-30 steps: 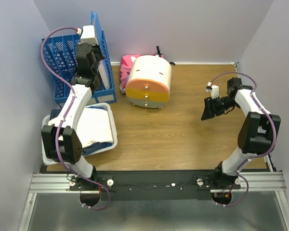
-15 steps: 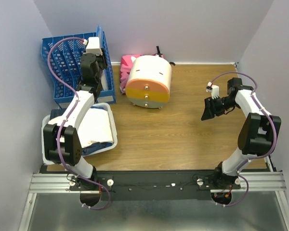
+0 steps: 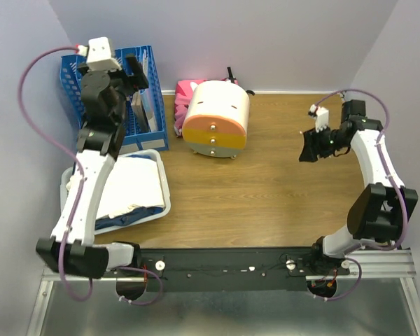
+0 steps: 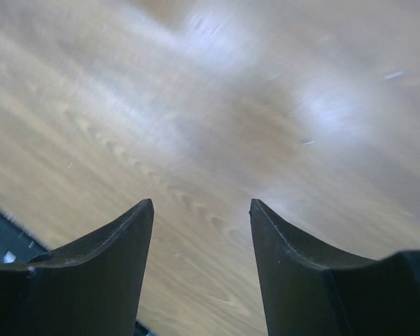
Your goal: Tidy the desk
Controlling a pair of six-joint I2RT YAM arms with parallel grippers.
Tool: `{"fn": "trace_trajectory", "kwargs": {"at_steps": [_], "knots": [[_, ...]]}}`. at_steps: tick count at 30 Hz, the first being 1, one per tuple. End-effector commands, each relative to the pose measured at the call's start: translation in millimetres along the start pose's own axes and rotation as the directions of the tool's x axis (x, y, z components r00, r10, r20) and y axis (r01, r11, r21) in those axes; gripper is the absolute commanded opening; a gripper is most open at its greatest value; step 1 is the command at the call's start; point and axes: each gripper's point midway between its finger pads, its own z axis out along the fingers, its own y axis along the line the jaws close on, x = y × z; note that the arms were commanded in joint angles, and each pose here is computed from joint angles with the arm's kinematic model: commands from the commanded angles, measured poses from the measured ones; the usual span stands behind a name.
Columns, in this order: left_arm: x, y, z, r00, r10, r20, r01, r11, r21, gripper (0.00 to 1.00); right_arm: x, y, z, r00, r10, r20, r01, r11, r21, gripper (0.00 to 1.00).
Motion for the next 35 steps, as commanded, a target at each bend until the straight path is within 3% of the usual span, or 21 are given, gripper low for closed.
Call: {"fn": "trace_trajectory", "kwargs": {"at_steps": [1, 2, 3, 5, 10, 17, 23, 33, 35], "knots": [[9.5, -7.2, -67.5, 0.972, -0.164, -0.169, 0.171, 0.985, 0.031, 0.99, -62.4, -27.6, -61.3, 0.982, -0.03, 0.187, -0.025, 0.958, 0.287, 0.76], [23.6, -6.5, -79.8, 0.957, -0.178, -0.231, 0.188, 0.982, 0.022, 0.99, -77.7, -34.8, -71.8, 0.969, -0.046, 0.242, -0.039, 0.941, 0.337, 0.8], [35.4, -8.7, -89.9, 0.942, -0.196, -0.274, 0.212, 0.977, 0.03, 0.99, -88.3, -36.9, -85.6, 0.958, -0.054, 0.282, -0.06, 0.923, 0.381, 0.93], [40.4, -18.0, -119.4, 0.917, -0.225, -0.328, 0.266, 0.96, 0.084, 0.99, -112.4, -46.5, -113.7, 0.924, -0.05, 0.378, -0.143, 0.874, 0.465, 1.0], [55.5, -11.4, -178.2, 0.881, -0.27, -0.389, 0.323, 0.944, 0.075, 0.99, -141.9, -53.8, -163.0, 0.859, -0.052, 0.509, -0.279, 0.787, 0.551, 1.0], [58.6, 9.2, -226.7, 0.889, -0.266, -0.371, 0.301, 0.953, 0.037, 0.99, -153.6, -27.1, -192.8, 0.82, -0.123, 0.56, -0.252, 0.799, 0.545, 1.0], [55.8, 16.9, -240.5, 0.901, -0.245, -0.359, 0.273, 0.962, 0.03, 0.99, -160.3, -33.0, -217.4, 0.749, -0.087, 0.657, -0.397, 0.735, 0.55, 1.0], [53.5, 26.1, -246.5, 0.915, -0.212, -0.342, 0.23, 0.973, 0.011, 0.99, -153.4, -32.4, -221.4, 0.719, -0.077, 0.69, -0.446, 0.711, 0.544, 0.99], [52.1, 26.3, -246.2, 0.917, -0.206, -0.342, 0.224, 0.975, 0.012, 0.99, -156.8, -28.3, -220.5, 0.727, -0.106, 0.678, -0.404, 0.732, 0.548, 1.0]]}}
